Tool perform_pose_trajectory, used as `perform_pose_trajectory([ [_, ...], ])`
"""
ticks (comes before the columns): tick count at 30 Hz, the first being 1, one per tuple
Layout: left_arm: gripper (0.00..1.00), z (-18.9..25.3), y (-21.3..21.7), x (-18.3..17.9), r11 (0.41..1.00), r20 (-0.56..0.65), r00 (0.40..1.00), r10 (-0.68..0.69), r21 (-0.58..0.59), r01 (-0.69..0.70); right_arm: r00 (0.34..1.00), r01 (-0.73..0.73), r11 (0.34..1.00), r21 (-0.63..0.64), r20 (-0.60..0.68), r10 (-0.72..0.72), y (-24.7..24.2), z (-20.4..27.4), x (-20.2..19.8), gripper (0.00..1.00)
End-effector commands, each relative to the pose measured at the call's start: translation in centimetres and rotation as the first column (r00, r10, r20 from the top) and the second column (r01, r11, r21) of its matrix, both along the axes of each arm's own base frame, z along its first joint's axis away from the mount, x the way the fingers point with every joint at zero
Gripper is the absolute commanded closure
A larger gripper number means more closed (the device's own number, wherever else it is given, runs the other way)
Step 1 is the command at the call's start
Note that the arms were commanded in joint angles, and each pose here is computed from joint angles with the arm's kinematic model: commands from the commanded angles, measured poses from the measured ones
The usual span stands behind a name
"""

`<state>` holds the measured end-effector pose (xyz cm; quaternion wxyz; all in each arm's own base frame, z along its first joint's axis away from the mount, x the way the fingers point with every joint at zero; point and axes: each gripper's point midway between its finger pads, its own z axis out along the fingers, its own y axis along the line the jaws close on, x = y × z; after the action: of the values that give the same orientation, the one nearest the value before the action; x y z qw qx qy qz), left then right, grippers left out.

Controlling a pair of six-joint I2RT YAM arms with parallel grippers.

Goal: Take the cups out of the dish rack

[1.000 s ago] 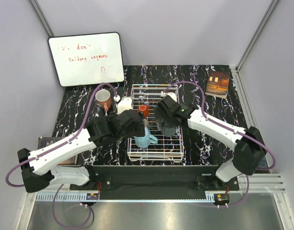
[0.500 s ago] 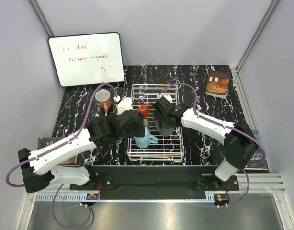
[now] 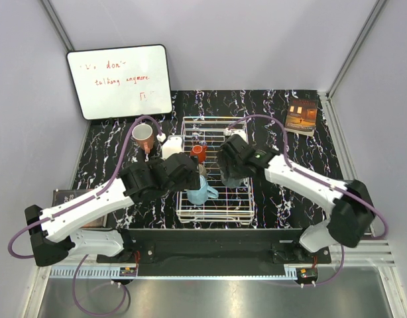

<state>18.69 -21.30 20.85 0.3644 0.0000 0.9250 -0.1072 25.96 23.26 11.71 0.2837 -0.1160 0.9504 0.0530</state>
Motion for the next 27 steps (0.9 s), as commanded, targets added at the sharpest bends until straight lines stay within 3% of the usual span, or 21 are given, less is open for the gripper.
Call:
perform_pose_trajectory([
  [1,0.01,1.8,-0.2,1.1,0.998,0.063,0.997,0.042,-0.050,-0.039,0.981,-0.028,0.971,0.236,0.193,-0.018,1.6,9.3,0.7,1.00],
  [7,0.01,3.7,-0.9,1.6,0.988,0.115,0.992,0.053,-0.150,-0.036,0.954,-0.108,0.894,0.435,0.299,-0.030,2.2,17.1,-0.6,1.00],
  [11,0.01,6.5,-1.8,2.2,0.952,0.205,0.976,0.068,-0.306,-0.002,0.937,-0.154,0.794,0.588,0.341,-0.071,1.8,21.2,-1.4,1.00],
  [12,0.01,7.3,-1.7,2.3,0.937,0.229,0.970,0.077,-0.349,0.008,0.939,-0.196,0.742,0.641,0.340,-0.045,2.5,21.5,-1.8,1.00],
  [13,0.01,9.9,-2.2,2.3,0.886,0.282,0.956,0.086,-0.460,0.055,0.945,-0.153,0.691,0.706,0.309,-0.107,1.2,22.1,-0.6,1.00],
  [15,0.01,9.6,-1.9,2.5,0.853,0.313,0.945,0.094,-0.514,0.086,0.946,-0.235,0.540,0.808,0.317,-0.062,1.5,23.5,-1.6,1.00],
  [16,0.01,12.4,-2.4,2.0,0.775,0.363,0.928,0.091,-0.611,0.163,0.956,-0.181,0.459,0.870,0.265,-0.126,0.2,24.3,-0.7,1.00],
  [18,0.01,11.8,-2.4,2.4,0.736,0.376,0.922,0.088,-0.648,0.194,0.950,-0.268,0.304,0.914,0.302,-0.073,0.4,25.7,-1.6,1.00],
  [19,0.01,13.1,-3.1,1.9,0.679,0.400,0.914,0.062,-0.688,0.255,0.967,-0.221,0.218,0.951,0.242,-0.076,0.2,26.2,-1.6,1.00],
  [22,0.01,13.8,-3.9,1.2,0.611,0.425,0.905,0.010,-0.719,0.331,0.972,-0.234,0.099,0.967,0.236,-0.009,1.0,26.6,-2.2,1.00],
  [27,0.01,13.9,-6.2,1.0,0.593,0.441,0.893,-0.087,-0.698,0.402,0.967,-0.243,0.023,0.970,0.240,0.090,1.9,27.1,-2.9,1.00],
])
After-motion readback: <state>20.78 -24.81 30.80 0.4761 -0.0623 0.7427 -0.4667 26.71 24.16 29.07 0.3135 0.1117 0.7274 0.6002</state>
